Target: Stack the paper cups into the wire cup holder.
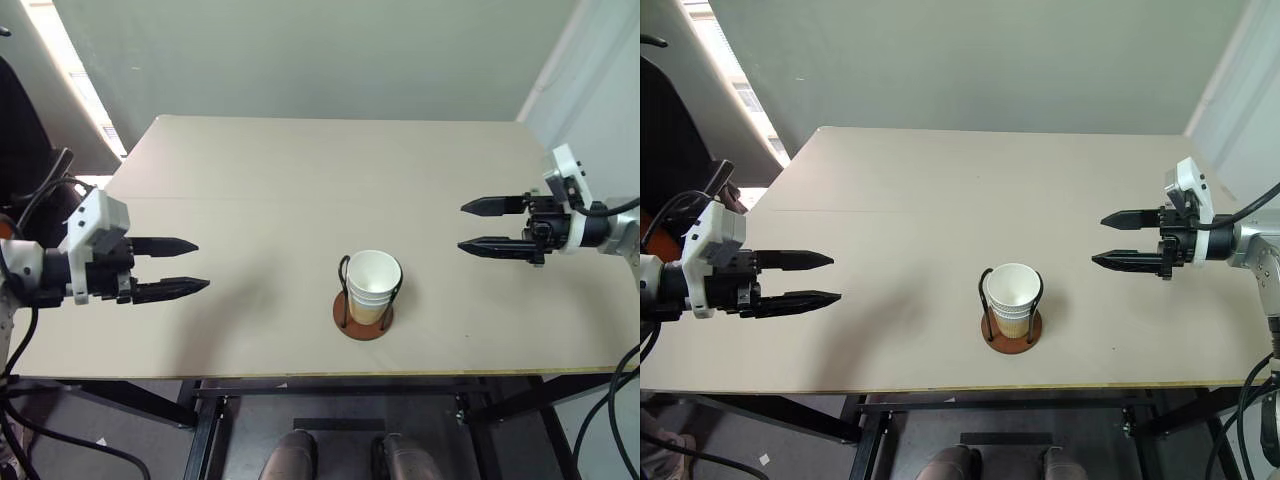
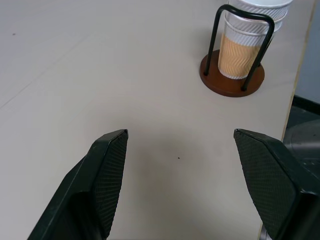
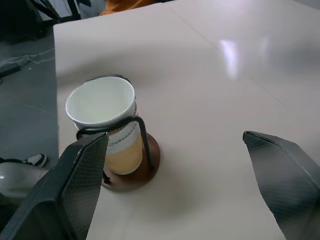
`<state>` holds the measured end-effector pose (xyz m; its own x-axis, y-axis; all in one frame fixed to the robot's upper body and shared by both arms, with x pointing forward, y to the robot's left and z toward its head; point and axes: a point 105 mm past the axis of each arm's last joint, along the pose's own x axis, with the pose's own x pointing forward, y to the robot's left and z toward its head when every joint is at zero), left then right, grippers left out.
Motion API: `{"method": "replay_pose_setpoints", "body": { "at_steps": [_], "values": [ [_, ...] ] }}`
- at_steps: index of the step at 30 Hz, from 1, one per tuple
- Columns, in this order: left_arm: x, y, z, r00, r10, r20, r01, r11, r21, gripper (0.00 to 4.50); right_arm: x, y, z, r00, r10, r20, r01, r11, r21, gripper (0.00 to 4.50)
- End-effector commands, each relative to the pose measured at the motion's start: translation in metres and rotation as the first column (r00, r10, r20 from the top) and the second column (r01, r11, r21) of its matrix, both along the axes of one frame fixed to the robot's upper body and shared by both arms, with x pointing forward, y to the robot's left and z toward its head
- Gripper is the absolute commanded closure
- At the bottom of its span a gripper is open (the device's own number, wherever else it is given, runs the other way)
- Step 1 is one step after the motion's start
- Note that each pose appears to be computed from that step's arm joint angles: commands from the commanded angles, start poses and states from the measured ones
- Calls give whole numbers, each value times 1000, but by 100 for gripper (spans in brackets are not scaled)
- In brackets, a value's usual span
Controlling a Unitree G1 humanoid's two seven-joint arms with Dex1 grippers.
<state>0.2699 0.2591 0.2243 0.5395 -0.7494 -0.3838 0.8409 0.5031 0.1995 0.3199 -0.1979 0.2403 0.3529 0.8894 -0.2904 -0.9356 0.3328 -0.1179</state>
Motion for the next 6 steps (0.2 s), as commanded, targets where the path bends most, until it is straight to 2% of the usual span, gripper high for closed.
{"method": "replay_pose_setpoints", "body": {
  "at_steps": [1,6],
  "values": [
    [-1,-4,9,999,-10,41,10,1000,4,89,0,1,13,998,13,56,-13,1000,-10,0],
    [-1,-3,8,999,0,38,1,1000,-11,89,1,1,15,998,18,58,-17,1000,-12,0]
  ]
}}
